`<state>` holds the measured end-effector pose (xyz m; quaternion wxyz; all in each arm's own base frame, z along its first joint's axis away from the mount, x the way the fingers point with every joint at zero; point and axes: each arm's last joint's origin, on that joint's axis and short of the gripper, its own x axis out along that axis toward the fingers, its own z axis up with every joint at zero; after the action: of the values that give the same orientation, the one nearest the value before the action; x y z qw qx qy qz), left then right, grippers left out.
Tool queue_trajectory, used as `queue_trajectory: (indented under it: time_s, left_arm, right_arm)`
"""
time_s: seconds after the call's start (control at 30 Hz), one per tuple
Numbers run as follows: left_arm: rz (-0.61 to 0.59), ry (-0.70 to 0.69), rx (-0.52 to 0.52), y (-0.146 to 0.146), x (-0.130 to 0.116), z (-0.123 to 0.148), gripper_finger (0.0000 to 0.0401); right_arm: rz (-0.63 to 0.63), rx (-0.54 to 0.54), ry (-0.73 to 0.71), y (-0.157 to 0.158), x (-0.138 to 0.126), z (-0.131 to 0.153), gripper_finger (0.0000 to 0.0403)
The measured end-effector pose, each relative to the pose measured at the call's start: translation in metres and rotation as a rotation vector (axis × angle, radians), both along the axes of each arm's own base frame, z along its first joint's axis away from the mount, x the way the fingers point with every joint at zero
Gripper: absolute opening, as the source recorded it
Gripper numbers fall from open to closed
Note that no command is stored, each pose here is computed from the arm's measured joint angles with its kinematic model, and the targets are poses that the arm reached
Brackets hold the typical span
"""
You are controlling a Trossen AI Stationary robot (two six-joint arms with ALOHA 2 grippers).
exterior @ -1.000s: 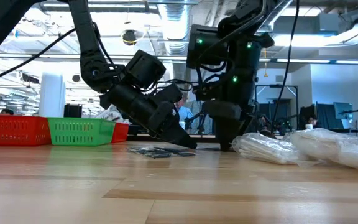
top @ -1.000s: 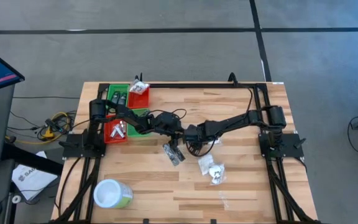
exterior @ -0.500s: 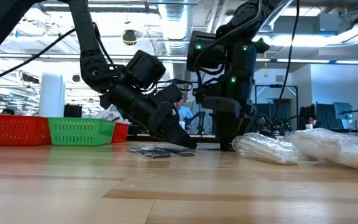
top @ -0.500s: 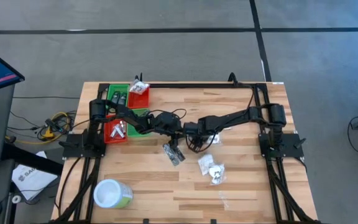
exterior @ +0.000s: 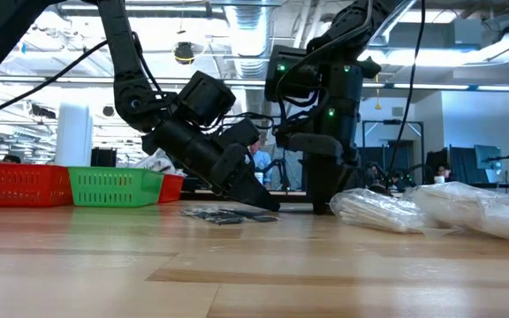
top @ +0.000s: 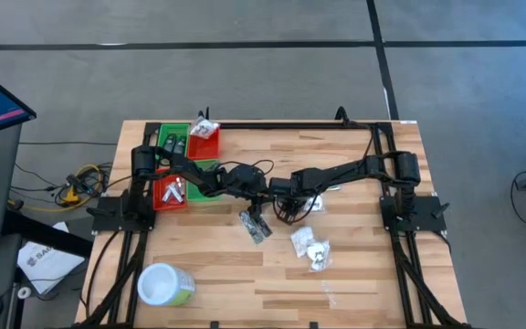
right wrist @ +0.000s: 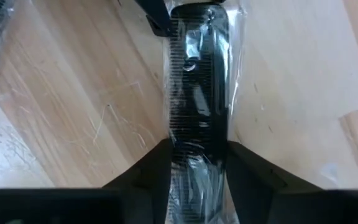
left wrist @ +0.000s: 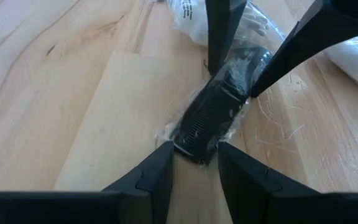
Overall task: Pick & Place Travel size toiletries
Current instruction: Put the black comb into the bottom green bin
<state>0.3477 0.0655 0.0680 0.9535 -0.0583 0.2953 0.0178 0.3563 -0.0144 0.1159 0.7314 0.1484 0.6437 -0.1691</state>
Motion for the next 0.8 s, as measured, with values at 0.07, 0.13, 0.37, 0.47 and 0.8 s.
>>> queue_trajectory:
  time_s: [0.07, 0.13, 0.37, 0.47, 0.8]
  left_arm:
    - [0.000, -0.001, 0.000, 0.0000, 0.0000, 0.0000, 0.0121]
    - [0.000, -0.004, 0.002, 0.0000, 0.0002, 0.0003, 0.0121]
    - [0.005, -0.014, 0.002, 0.0029, 0.0002, 0.0011, 0.0121]
    - [0.011, -0.015, 0.001, 0.0051, -0.0002, 0.0012, 0.0121]
    - [0.015, -0.019, 0.003, 0.0057, -0.0002, 0.0022, 0.0121]
  right_arm:
    - [0.005, 0.000, 0.000, 0.0001, 0.0000, 0.0002, 0.0108]
    - [0.007, -0.001, -0.001, 0.0004, 0.0001, 0.0002, 0.0094]
    - [0.007, 0.002, 0.001, 0.0005, -0.0001, 0.0002, 0.0084]
    - [0.008, 0.004, 0.000, 0.0005, 0.0000, 0.0015, 0.0083]
    - [0.014, 0.023, 0.021, 0.0033, 0.0059, 0.0098, 0.0080]
